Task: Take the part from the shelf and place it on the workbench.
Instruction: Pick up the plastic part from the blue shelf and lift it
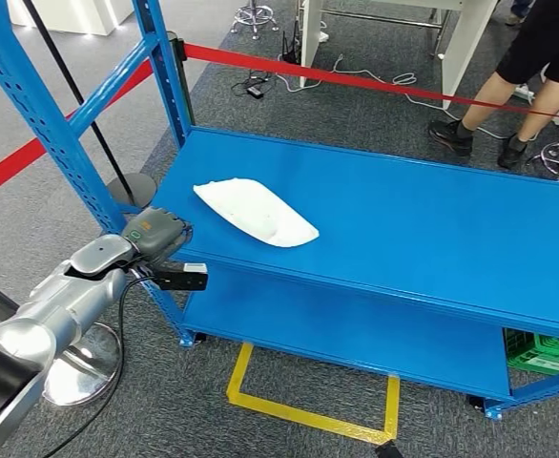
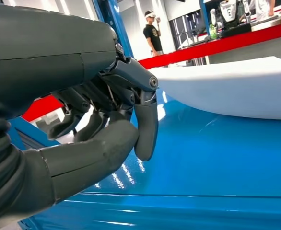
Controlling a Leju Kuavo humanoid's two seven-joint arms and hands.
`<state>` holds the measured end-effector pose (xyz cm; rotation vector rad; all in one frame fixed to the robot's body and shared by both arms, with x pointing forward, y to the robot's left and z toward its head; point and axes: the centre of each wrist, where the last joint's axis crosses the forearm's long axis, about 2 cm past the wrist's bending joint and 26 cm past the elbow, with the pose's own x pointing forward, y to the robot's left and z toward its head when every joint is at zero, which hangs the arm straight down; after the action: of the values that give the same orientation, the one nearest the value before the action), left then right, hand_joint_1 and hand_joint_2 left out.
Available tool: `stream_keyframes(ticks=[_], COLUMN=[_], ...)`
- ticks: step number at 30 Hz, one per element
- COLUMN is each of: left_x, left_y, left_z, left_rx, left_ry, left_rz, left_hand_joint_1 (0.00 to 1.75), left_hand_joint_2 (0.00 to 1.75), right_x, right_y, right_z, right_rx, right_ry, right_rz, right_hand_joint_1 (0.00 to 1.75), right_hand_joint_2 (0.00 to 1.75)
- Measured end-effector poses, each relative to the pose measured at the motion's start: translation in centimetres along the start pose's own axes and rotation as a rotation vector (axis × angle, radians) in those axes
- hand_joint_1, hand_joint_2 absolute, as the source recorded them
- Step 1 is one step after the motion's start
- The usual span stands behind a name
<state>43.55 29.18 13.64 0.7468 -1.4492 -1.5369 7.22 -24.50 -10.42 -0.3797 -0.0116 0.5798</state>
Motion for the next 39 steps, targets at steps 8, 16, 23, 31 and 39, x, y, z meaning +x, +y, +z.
stream_keyframes(ticks=[8, 16, 23, 31, 39], left_x=[0.0, 2.4, 5.1, 9.5, 11.0], left_y=[0.1, 1.3, 3.9, 6.6, 7.6], left_z=[0.0, -1.7, -3.8, -6.0, -6.5], left_rx=[0.006, 0.044, 0.100, 0.185, 0.183], left_ry=[-0.008, -0.128, -0.206, -0.354, -0.337], left_rz=[0.000, 0.016, 0.003, -0.048, -0.114], left_hand_joint_1=[0.00, 0.00, 0.00, 0.00, 0.00], left_hand_joint_2=[1.75, 1.75, 1.75, 1.75, 1.75], right_x=[0.0, 0.1, 0.1, 0.1, 0.0], right_y=[0.0, -0.1, -0.1, -0.1, -0.1], right_z=[0.0, 0.0, 0.0, 0.0, 0.0], right_rx=[-0.001, -0.005, -0.005, -0.005, -0.008], right_ry=[-0.001, -0.004, -0.003, 0.003, -0.002], right_rz=[0.001, 0.006, 0.007, 0.005, 0.005], right_hand_joint_1=[0.00, 0.00, 0.00, 0.00, 0.00], right_hand_joint_2=[1.75, 1.75, 1.75, 1.75, 1.75])
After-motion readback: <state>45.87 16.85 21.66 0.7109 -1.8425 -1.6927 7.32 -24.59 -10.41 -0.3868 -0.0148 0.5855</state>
